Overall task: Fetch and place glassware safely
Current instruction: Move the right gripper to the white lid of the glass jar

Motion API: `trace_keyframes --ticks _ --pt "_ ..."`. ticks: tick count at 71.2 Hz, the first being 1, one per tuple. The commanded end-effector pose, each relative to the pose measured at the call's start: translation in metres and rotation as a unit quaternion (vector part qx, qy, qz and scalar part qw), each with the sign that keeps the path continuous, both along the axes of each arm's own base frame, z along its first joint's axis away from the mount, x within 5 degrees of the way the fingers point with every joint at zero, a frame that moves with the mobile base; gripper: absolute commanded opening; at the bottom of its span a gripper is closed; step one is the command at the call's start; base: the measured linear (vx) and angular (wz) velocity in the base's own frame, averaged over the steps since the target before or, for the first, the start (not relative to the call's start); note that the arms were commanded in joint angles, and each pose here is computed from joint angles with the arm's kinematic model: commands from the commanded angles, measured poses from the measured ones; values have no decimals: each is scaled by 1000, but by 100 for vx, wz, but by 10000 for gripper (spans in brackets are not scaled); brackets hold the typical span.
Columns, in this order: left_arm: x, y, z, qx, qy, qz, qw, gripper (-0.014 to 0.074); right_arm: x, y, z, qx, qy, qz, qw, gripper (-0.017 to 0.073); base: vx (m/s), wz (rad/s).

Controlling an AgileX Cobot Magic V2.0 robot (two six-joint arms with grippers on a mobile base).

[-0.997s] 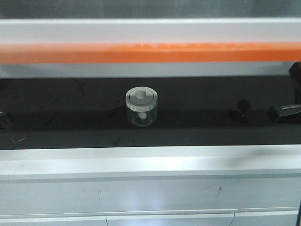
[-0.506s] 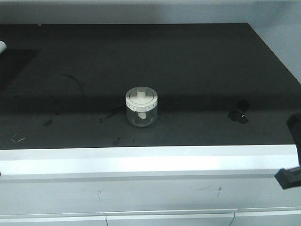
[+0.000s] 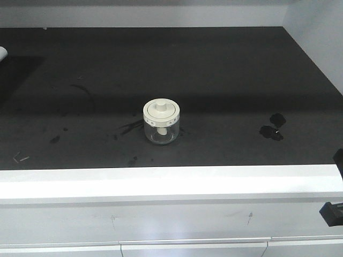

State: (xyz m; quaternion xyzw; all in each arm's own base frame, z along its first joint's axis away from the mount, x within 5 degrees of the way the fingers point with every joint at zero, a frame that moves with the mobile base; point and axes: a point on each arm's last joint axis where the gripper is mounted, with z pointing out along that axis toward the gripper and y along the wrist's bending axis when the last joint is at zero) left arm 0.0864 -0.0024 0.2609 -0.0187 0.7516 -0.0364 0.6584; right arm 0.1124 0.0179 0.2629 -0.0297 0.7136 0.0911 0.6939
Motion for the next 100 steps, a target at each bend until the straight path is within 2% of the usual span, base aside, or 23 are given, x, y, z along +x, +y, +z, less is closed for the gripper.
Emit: trace_keyframes --ticks 1,13,23,33,47,55,61,73,76,100 --pt "0 -2 13 -17 -34 -9 999 -7 0 3 14 1 -44 17 999 1 0 0" --pt "0 -2 13 -16 -32 -9 999 -7 0 5 15 -1 -47 23 999 10 0 0" --pt "0 -2 13 -16 -32 -8 999 -7 -1 7 17 -27 -66 35 997 60 0 0" --pt "0 -2 13 -16 -32 -8 999 -7 5 8 19 -24 -54 35 998 196 0 0" --pt "0 -2 13 -15 -32 -8 999 -7 28 14 41 -38 -66 50 996 469 0 0" --pt "0 -2 12 -15 -31 -8 999 -7 47 19 48 -31 -74 68 994 551 0 0" --pt "0 -2 12 -15 -31 -8 999 -7 63 29 51 -30 -71 94 993 563 0 0" --pt "0 -2 12 -15 -31 -8 999 -7 103 67 53 -52 -48 163 984 561 0 0" --pt "0 -2 12 -15 -31 -8 999 -7 116 78 51 -51 -42 178 982 561 0 0" --pt "0 -2 12 -15 -31 -8 999 -7 193 142 54 -39 -55 240 968 561 0 0"
